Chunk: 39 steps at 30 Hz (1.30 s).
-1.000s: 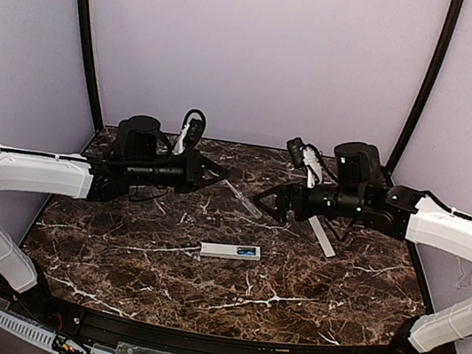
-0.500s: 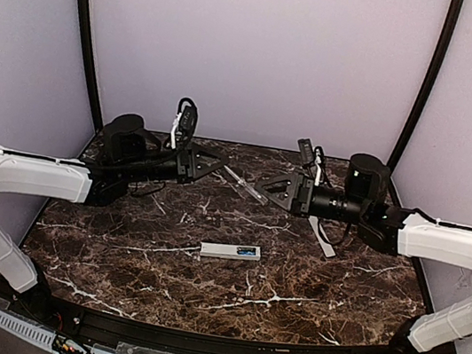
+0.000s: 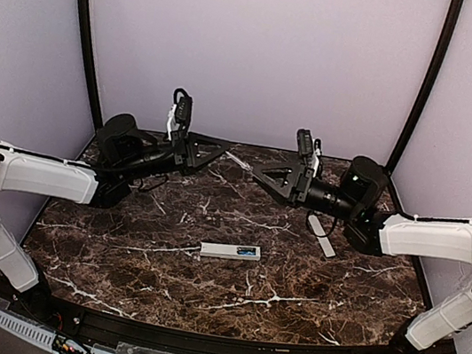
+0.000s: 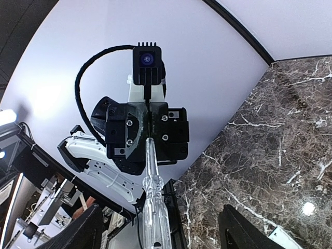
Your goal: Unload the batteries from the remote control
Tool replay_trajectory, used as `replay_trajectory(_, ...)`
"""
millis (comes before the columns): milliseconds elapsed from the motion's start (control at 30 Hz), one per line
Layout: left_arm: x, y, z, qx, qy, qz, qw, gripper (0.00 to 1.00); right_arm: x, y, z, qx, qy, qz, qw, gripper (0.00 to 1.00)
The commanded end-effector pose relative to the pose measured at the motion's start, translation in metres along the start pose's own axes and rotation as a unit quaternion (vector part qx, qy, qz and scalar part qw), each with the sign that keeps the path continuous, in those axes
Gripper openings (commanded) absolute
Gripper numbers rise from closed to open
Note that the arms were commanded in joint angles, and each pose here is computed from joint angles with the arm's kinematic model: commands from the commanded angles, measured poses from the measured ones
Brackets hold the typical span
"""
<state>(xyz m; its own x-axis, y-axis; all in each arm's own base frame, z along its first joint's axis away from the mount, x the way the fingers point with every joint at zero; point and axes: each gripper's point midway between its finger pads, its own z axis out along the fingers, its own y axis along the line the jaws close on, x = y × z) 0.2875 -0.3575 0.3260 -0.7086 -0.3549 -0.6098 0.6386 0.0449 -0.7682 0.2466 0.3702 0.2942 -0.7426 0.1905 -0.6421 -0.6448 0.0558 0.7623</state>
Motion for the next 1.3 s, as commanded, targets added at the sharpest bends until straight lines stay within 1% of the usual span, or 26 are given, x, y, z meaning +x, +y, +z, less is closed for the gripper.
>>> replay_trajectory(0,-0.012,-0.012,-0.002,0.024,-0.025,0.009,0.999,0.00,-0.022,0.023,0.005,-0.052,-0.029,-0.013,0.998,0.73)
replay_trajectory(133,-0.015,-0.011,-0.002,0.018,-0.033,0.011,0.999,0.00,-0.027,0.028,0.009,-0.068,-0.034,-0.006,0.997,0.64)
replay_trajectory(300,-0.019,-0.007,-0.006,0.005,-0.050,0.017,0.999,0.00,-0.031,0.027,0.013,-0.068,-0.039,-0.001,0.997,0.53)
replay_trajectory(567,-0.021,-0.001,-0.005,-0.003,-0.059,0.013,0.998,0.00,-0.031,0.028,0.019,-0.074,-0.037,0.002,0.997,0.45)
replay_trajectory(933,-0.028,-0.002,-0.008,-0.015,-0.077,0.027,0.997,0.00,-0.035,0.027,0.021,-0.058,-0.037,-0.008,0.998,0.41)
replay_trajectory(1267,-0.030,-0.003,-0.006,-0.014,-0.081,0.035,0.996,0.00,-0.037,0.022,0.026,-0.044,-0.033,-0.013,0.998,0.42)
